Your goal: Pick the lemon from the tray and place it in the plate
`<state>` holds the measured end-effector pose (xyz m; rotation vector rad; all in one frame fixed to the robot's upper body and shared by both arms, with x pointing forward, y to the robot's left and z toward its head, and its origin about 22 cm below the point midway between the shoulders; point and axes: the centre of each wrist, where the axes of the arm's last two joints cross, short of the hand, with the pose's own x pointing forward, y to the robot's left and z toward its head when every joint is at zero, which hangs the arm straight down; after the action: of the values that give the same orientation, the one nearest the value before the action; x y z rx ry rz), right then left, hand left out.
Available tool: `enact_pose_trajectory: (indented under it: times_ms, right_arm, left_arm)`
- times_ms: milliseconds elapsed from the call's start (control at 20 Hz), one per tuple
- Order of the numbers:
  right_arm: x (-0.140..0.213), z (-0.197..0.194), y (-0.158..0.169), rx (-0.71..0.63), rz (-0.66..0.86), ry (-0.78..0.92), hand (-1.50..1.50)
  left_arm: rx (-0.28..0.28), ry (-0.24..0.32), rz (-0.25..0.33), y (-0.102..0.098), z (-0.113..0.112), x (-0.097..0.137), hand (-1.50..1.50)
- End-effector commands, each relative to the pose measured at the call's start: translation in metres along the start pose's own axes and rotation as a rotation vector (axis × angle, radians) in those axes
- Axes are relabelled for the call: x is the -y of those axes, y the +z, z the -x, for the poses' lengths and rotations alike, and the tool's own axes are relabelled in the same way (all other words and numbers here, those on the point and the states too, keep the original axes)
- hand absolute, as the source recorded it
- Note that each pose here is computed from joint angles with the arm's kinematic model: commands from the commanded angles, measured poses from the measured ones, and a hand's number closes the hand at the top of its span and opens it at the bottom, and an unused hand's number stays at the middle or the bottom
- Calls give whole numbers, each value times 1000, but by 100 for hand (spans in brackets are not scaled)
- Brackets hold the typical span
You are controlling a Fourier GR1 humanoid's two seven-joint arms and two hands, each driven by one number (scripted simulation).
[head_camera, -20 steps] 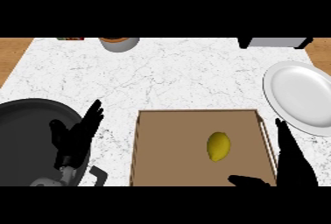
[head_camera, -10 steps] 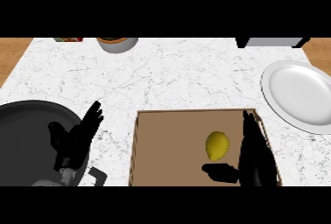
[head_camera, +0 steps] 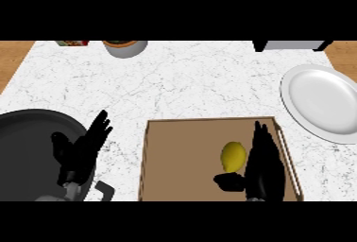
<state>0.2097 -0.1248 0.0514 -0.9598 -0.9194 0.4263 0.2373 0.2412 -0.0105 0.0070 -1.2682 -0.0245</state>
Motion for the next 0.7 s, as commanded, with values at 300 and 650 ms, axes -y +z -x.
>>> enact_pose_trajectory:
  times_ms: [300, 650]
  right_arm:
    - [-27, -1, -24, -143, -61, 59, -150]
    - [-45, 9, -32, -68, -126, 168, 150]
  left_arm:
    - [-87, 4, -8, -4, 32, 3, 0]
    - [-75, 13, 15, -4, 17, 3, 0]
